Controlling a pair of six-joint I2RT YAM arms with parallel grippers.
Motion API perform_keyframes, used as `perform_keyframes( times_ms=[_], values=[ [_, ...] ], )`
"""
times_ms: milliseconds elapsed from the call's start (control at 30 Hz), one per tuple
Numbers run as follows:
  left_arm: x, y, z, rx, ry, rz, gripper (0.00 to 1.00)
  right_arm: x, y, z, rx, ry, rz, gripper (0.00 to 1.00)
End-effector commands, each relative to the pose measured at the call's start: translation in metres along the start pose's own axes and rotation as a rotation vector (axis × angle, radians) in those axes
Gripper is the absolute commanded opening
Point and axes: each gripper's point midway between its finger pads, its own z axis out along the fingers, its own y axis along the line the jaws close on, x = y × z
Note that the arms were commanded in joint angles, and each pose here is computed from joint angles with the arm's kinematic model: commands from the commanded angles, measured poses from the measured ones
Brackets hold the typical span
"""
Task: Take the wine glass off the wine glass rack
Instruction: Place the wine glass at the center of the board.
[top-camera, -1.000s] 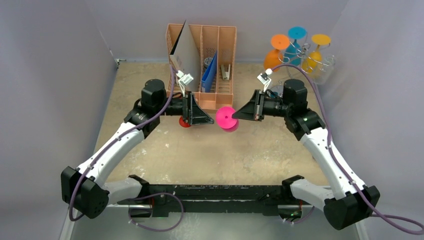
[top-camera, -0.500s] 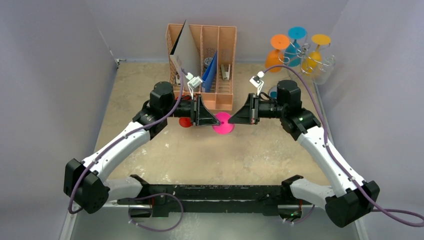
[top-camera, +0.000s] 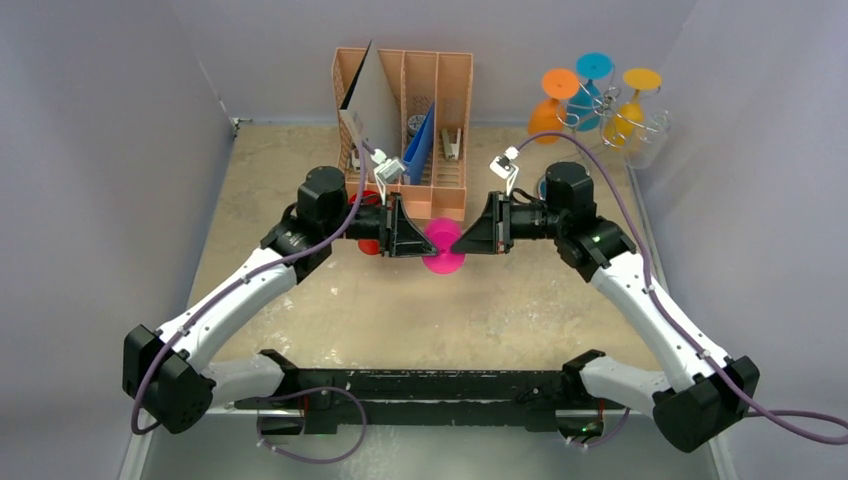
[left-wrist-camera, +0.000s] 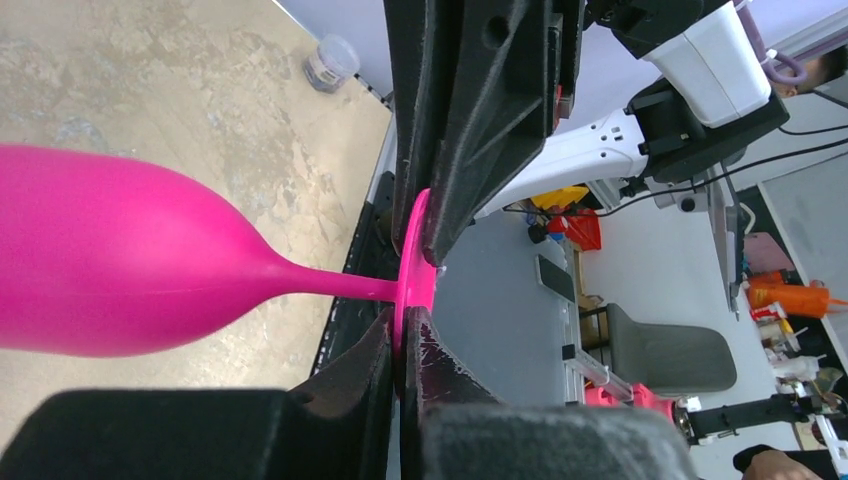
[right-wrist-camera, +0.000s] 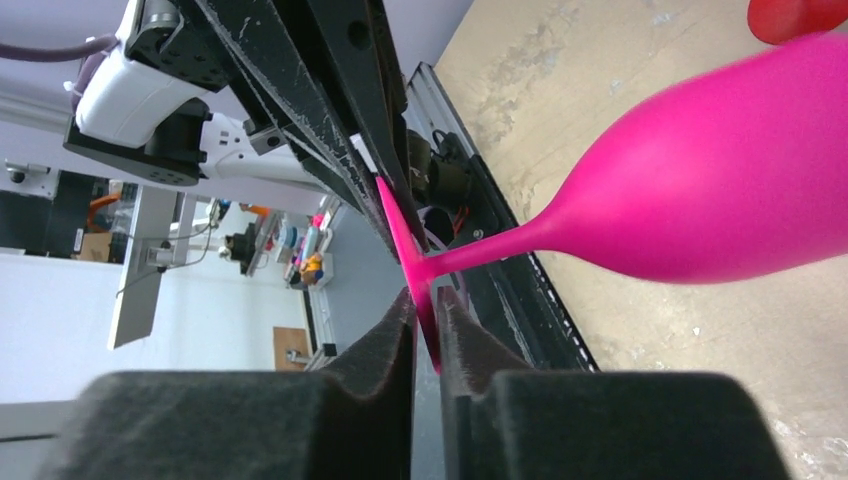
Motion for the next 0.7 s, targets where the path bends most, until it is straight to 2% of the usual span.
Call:
perform_keyframes(
  times_ms=[0,100,167,267,333,467,667],
  values=[
    [-0.004,-0.011,-0.004,0.019,-0.018,0.08,0.0,-0.002,0.014,0.002,-0.046,0.012,-0.048,0.08],
    [-0.005,-0.012,-0.005,0.017,-0.023,0.08,0.0,-0.002,0.015,0.006,-0.041,0.012,-0.054,0.0],
    [-0.007,-0.011,-0.005,0.009,-0.03,0.085,0.01,-0.004,0.015,0.007,-0.036,-0.001,-0.065,0.0],
    [0.001,-0.003,-0.006,-0.028,-0.007,0.039,0.32,-0.01,0.01,0.007,-0.001,-0.053,-0.085,0.0],
    [0.007,0.001,-0.007,-0.045,0.009,0.014,0.44,-0.013,0.006,0.006,0.021,-0.09,-0.107,0.0],
    [0.014,0.007,-0.008,-0.074,0.012,-0.032,0.47,-0.015,0.005,0.005,0.022,-0.124,-0.138,0.0],
    [0.011,0.011,-0.005,-0.08,-0.041,-0.115,0.44,-0.017,0.0,0.007,0.025,-0.148,-0.146,0.0]
  ],
)
